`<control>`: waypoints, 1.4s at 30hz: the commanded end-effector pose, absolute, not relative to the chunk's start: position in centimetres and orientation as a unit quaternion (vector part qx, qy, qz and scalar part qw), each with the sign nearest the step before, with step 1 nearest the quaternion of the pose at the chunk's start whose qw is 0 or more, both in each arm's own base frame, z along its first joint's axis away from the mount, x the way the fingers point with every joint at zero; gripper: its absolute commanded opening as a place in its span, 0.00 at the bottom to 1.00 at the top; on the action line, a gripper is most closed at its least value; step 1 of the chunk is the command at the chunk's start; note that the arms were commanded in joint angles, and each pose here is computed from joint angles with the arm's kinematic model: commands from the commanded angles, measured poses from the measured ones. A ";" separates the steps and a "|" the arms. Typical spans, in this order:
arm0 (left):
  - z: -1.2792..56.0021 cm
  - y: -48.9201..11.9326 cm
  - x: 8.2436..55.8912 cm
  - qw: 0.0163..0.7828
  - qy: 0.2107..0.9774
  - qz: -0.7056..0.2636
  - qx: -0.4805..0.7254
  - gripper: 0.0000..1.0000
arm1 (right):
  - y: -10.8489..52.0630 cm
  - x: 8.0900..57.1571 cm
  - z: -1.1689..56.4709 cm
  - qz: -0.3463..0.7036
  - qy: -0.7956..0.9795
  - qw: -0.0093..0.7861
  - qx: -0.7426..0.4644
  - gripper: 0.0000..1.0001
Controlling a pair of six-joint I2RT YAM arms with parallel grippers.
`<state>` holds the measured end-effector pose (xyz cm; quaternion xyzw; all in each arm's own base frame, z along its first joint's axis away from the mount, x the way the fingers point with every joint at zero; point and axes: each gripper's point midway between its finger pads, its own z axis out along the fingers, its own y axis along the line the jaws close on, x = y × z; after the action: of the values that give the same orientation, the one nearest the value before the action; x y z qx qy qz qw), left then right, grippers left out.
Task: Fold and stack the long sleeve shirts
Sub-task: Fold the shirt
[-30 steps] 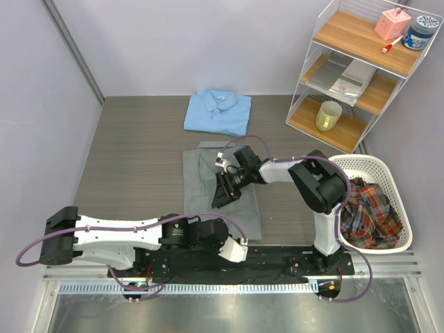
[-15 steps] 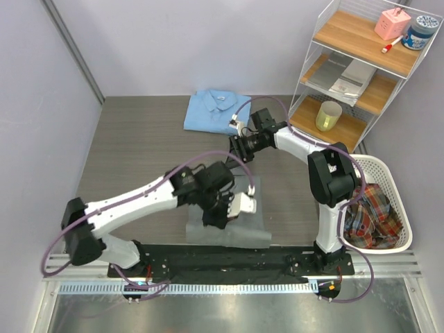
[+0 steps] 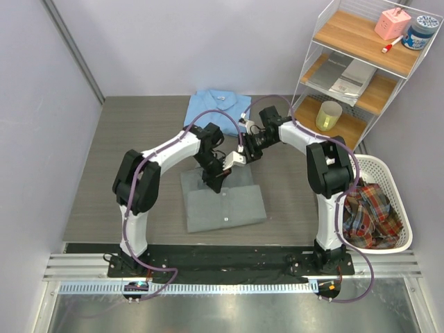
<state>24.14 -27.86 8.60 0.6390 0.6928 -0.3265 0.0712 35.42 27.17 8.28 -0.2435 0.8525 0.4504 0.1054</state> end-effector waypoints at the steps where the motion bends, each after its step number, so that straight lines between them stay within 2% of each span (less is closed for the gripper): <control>1: 8.2 -28.4 27.3 0.115 0.663 -0.327 0.664 0.02 | 27.3 36.6 8.3 0.446 0.851 0.114 -0.253 0.51; 7: 4.8 -27.5 26.3 0.083 0.659 -0.322 0.675 0.05 | 27.8 37.7 9.0 0.448 0.850 0.121 -0.250 0.50; 11: 3.1 -26.7 21.7 0.016 0.607 -0.301 0.735 0.04 | 27.2 38.1 10.1 0.454 0.852 0.123 -0.228 0.49; 15: 2.9 -27.0 15.9 -0.048 0.539 -0.306 0.783 0.02 | 25.6 36.0 11.8 0.458 0.853 0.127 -0.217 0.48; 19: 4.2 -27.7 13.1 -0.058 0.525 -0.336 0.780 0.02 | 25.4 34.2 12.3 0.466 0.850 0.118 -0.217 0.47; 27: 7.9 -29.5 13.8 -0.019 0.551 -0.342 0.761 0.08 | 28.4 30.3 9.6 0.499 0.834 0.040 -0.233 0.31; 33: 8.4 -29.1 13.8 -0.014 0.554 -0.341 0.759 0.29 | 28.5 27.4 8.2 0.505 0.825 -0.002 -0.252 0.29; 36: 8.0 -29.0 14.0 -0.020 0.558 -0.339 0.757 0.45 | 28.1 26.0 6.5 0.496 0.831 -0.028 -0.252 0.27; 42: 7.3 -29.3 14.4 -0.019 0.564 -0.337 0.753 0.57 | 27.7 26.5 4.5 0.477 0.840 -0.032 -0.256 0.26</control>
<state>14.15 -28.67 6.78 0.7587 0.5631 -0.3262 -0.0296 26.35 27.82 4.95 -0.2384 0.8421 0.4824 -0.0375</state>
